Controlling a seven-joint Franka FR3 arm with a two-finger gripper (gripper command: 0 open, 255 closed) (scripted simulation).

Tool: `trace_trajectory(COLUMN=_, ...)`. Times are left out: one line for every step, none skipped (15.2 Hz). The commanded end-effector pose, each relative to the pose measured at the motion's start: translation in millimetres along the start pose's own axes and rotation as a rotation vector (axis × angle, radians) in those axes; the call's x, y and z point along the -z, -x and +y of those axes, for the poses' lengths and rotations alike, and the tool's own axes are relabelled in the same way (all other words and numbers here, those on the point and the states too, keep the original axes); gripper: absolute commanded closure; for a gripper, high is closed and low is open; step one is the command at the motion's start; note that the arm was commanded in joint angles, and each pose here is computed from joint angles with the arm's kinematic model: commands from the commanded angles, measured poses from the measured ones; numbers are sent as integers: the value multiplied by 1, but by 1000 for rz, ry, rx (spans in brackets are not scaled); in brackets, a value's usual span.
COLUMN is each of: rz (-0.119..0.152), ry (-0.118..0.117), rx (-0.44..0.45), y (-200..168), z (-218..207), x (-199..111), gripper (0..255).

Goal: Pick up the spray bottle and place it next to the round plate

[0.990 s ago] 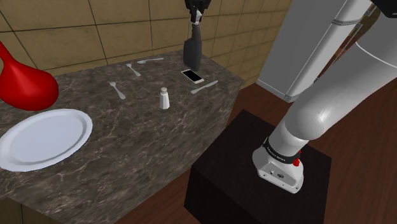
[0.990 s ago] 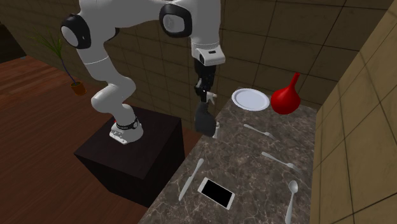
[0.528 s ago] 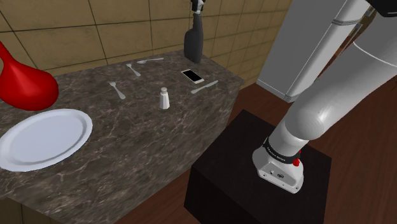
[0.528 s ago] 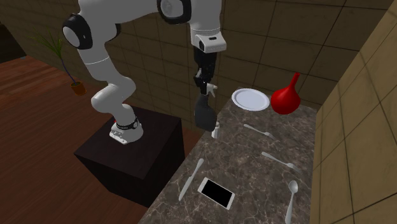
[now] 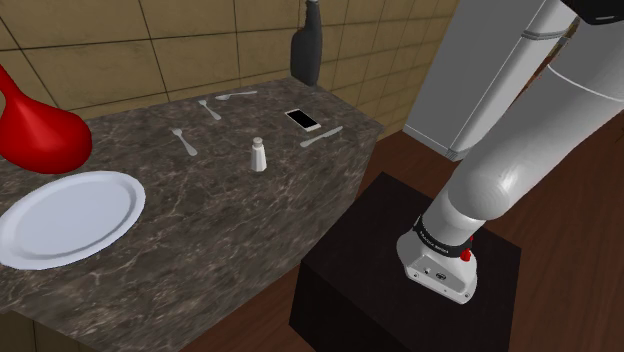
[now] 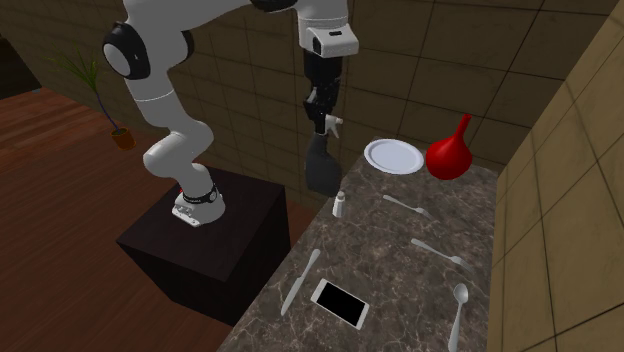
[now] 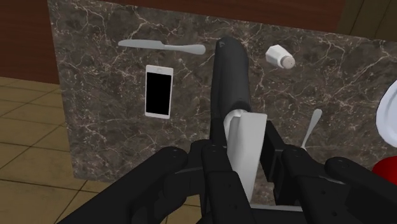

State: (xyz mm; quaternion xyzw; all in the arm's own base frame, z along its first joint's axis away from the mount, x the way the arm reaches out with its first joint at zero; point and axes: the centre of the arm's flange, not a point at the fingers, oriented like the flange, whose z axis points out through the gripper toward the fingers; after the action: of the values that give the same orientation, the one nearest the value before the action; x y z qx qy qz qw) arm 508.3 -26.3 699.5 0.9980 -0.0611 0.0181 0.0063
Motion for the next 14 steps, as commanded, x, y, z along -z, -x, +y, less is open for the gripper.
trace_trajectory(rz=0, ry=0, rx=0, y=-1, z=0, x=11, gripper=255)
trace_trajectory(rz=0, ry=0, rx=0, y=-1, z=0, x=16, gripper=255)
trace_trajectory(rz=0, ry=0, rx=0, y=-1, z=0, x=21, gripper=255)
trace_trajectory(rz=0, ry=0, rx=0, y=-1, z=0, x=27, gripper=255)
trace_trajectory(rz=0, ry=0, rx=0, y=-1, z=0, x=32, gripper=255)
trace_trajectory(rz=0, ry=0, rx=0, y=-2, z=0, x=37, gripper=255)
trace_trajectory(rz=0, ry=0, rx=0, y=-2, z=0, x=42, gripper=255)
trace_trajectory(rz=0, ry=0, rx=0, y=-2, z=0, x=48, gripper=255)
trace_trajectory(rz=0, ry=0, rx=0, y=-2, z=0, x=53, gripper=255)
trace_trajectory(rz=0, ry=0, rx=0, y=-2, z=0, x=57, gripper=255)
trace_trajectory(rz=0, ry=0, rx=0, y=-6, z=-10, x=49, gripper=255)
trace_trajectory(rz=0, ry=0, rx=0, y=-9, z=-20, x=42, gripper=255)
trace_trajectory(rz=0, ry=0, rx=0, y=-13, z=-31, x=35, gripper=255)
trace_trajectory(rz=0, ry=0, rx=0, y=-17, z=-41, x=28, gripper=255)
